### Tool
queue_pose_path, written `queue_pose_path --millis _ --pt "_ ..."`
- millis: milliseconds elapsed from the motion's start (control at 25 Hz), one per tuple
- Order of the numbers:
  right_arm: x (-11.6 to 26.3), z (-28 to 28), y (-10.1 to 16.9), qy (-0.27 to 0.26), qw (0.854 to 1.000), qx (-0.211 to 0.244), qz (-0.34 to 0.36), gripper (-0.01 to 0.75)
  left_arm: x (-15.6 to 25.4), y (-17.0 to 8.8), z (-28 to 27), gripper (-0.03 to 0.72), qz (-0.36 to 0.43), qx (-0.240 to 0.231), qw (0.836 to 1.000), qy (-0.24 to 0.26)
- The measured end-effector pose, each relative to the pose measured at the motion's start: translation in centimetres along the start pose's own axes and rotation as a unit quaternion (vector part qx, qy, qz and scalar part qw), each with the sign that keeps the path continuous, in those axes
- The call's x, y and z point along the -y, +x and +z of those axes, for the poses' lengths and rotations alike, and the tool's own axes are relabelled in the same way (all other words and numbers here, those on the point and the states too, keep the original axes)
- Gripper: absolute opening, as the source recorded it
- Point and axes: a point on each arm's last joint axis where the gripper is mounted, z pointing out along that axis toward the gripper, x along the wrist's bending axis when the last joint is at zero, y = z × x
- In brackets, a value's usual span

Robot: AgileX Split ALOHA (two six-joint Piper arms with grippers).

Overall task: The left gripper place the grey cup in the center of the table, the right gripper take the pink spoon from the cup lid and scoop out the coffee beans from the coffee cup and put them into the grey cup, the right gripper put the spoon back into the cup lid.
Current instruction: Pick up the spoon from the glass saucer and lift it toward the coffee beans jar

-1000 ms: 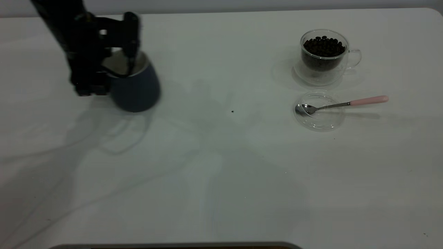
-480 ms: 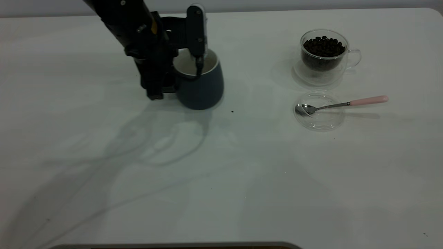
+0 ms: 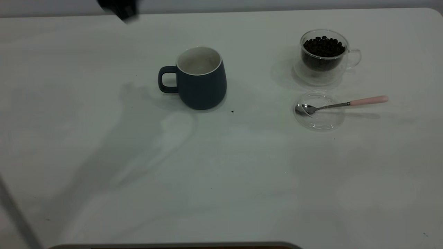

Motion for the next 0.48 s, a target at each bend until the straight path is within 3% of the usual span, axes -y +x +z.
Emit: queue_pose_path --millis 160,400,480 --pt "0.0 0.0 0.0 0.000 1.000 0.000 0.000 0.589 2.5 1.5 -7.5 0.586 -0.126 -0.020 0.991 0.033" --pt "0.0 0.0 0.0 0.000 1.000 0.000 0.000 0.589 7.7 1.9 -17.3 0.586 -0.210 -0.036 0.975 0.068" --pt "0.0 0.0 0.0 0.000 1.000 0.000 0.000 0.589 9.0 1.9 -19.7 0.586 -0.228 -0.043 0.972 0.045"
